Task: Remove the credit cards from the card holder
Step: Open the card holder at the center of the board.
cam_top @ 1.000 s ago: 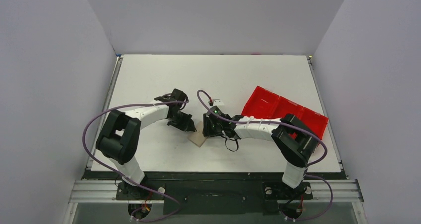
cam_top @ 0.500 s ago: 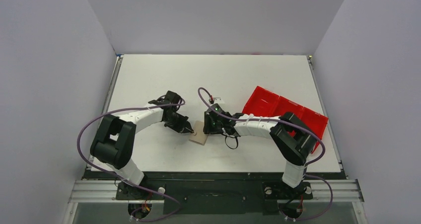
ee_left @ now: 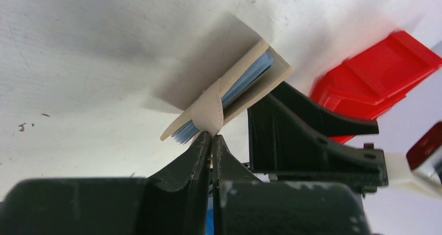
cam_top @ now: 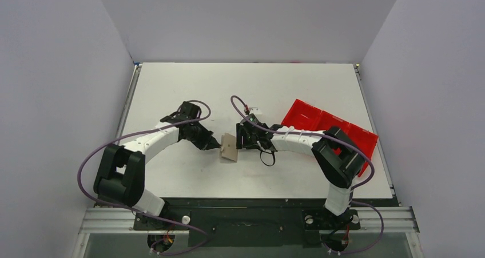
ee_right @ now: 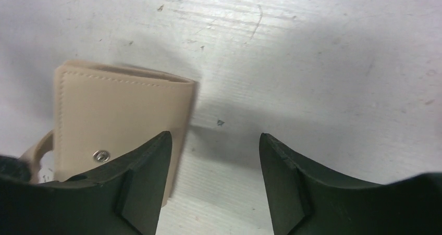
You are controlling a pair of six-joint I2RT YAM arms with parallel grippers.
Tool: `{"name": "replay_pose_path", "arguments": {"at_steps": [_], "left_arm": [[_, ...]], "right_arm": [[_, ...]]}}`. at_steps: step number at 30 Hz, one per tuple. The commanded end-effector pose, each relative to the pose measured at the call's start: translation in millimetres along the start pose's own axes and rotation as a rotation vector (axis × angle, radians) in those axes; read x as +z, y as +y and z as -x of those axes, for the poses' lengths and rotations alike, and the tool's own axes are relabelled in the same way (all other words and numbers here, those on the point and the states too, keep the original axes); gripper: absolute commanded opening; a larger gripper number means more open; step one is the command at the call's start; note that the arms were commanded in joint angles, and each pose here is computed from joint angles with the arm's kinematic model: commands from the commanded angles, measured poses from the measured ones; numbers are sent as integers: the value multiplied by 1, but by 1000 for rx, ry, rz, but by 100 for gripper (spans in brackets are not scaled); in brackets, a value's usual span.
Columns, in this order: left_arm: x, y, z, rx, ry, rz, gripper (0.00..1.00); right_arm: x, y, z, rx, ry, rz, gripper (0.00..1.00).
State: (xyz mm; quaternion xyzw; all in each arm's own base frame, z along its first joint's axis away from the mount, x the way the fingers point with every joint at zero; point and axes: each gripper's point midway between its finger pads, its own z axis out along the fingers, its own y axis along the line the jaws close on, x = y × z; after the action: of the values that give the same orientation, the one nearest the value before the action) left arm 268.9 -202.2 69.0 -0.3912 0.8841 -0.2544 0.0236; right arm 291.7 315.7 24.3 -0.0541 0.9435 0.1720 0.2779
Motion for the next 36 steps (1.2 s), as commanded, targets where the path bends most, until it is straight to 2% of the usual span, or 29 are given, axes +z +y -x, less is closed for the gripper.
{"name": "replay_pose_path", "arguments": {"at_steps": [1,5,15,29,35,36], "left_arm": [[-20,-18,-5,75,3,-114,0],[-24,-25,-10,83,6,-145,0],[-26,-35,-18,65,13,-165,0],[-34,-46,-28,58,13,-196,0],[-35,-43,-27,54,4,-189,0],[-35,-42,-27,55,2,-186,0]], "right_arm": [[-17,-6,28,-11,-57,-56,62],[-34,-2,44,28,-95,-37,70],[-75,-5,74,101,-206,-24,75],[-73,28,59,48,-165,33,75],[-63,17,46,46,-136,-18,70],[-61,11,44,45,-137,-42,66]]}}
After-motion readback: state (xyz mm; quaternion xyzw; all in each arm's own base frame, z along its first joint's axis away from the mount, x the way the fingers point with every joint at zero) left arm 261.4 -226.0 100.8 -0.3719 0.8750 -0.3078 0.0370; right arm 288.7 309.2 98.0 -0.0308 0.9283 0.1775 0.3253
